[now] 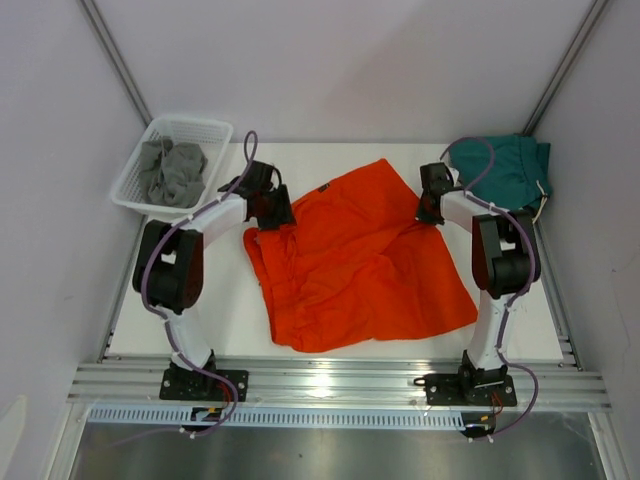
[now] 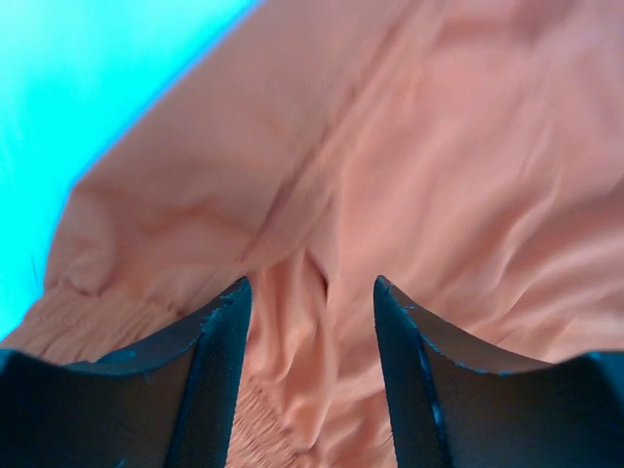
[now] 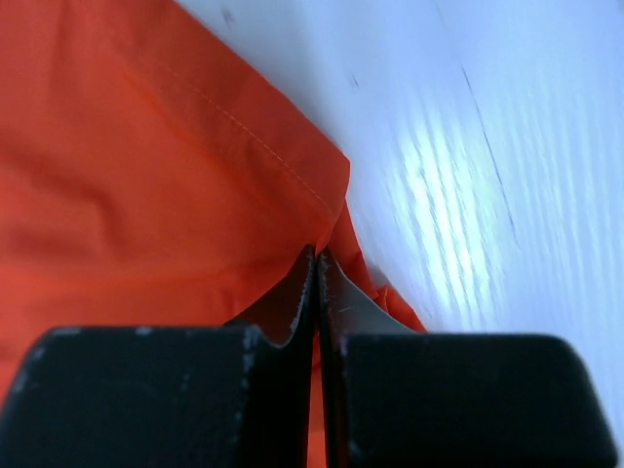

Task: Fold and stack the shorts
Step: Flatten the shorts out

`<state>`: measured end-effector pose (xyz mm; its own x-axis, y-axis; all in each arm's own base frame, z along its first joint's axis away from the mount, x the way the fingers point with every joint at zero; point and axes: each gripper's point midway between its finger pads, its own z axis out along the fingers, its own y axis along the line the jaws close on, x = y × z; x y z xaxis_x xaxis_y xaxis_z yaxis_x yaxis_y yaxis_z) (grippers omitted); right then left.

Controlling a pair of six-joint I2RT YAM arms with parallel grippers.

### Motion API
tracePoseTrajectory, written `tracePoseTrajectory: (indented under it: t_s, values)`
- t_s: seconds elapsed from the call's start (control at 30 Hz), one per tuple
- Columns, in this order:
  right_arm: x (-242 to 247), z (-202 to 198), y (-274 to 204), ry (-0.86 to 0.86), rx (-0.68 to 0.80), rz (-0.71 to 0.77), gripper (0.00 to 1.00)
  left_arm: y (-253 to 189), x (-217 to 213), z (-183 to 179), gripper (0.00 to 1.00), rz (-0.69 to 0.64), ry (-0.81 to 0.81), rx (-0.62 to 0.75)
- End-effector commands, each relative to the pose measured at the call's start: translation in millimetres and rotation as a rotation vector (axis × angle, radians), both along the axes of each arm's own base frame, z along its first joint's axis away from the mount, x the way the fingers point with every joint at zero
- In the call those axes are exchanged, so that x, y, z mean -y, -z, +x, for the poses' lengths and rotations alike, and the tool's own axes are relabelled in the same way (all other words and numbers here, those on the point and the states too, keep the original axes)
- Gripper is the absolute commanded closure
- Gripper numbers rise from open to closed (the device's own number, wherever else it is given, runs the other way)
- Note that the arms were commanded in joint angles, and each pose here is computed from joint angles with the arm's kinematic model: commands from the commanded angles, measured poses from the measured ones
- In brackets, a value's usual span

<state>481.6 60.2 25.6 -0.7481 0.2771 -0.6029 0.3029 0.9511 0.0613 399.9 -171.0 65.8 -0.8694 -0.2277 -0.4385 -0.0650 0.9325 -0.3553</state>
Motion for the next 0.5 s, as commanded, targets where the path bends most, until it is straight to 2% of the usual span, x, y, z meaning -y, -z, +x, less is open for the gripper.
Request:
tracePoseTrajectory:
  t_s: [0.0,0.17,0.33,0.4,0.43,0.47]
  values:
    - [5.7,-16.4,-23.4,0.082,0.081,-0.027,1.0,-3.0,-12.8,14.5,0.44,-0.001,0.01,-0.029]
    - [4.8,-28.0,-53.0,0.079,0.118,-0.05,1.0,-37.1,-15.3,26.9,0.43,-0.004,0.01,0.045]
    - [2.6,-29.2,-76.8,0.065,0.151,-0.056,1.0,-73.6,-22.3,12.1,0.4,-0.01,-0.004,0.12]
    - [-1.8,-26.3,-78.0,0.035,0.136,-0.047,0.92,-76.1,-26.1,2.6,0.39,-0.002,-0.006,0.131]
    - [-3.0,-25.7,-77.1,0.028,0.128,-0.049,0.82,-81.3,-28.3,-0.2,0.39,0.003,-0.01,0.142]
    - [-3.0,-24.9,-77.0,0.023,0.126,-0.053,0.63,-94.3,-33.7,-2.9,0.38,0.016,-0.024,0.178]
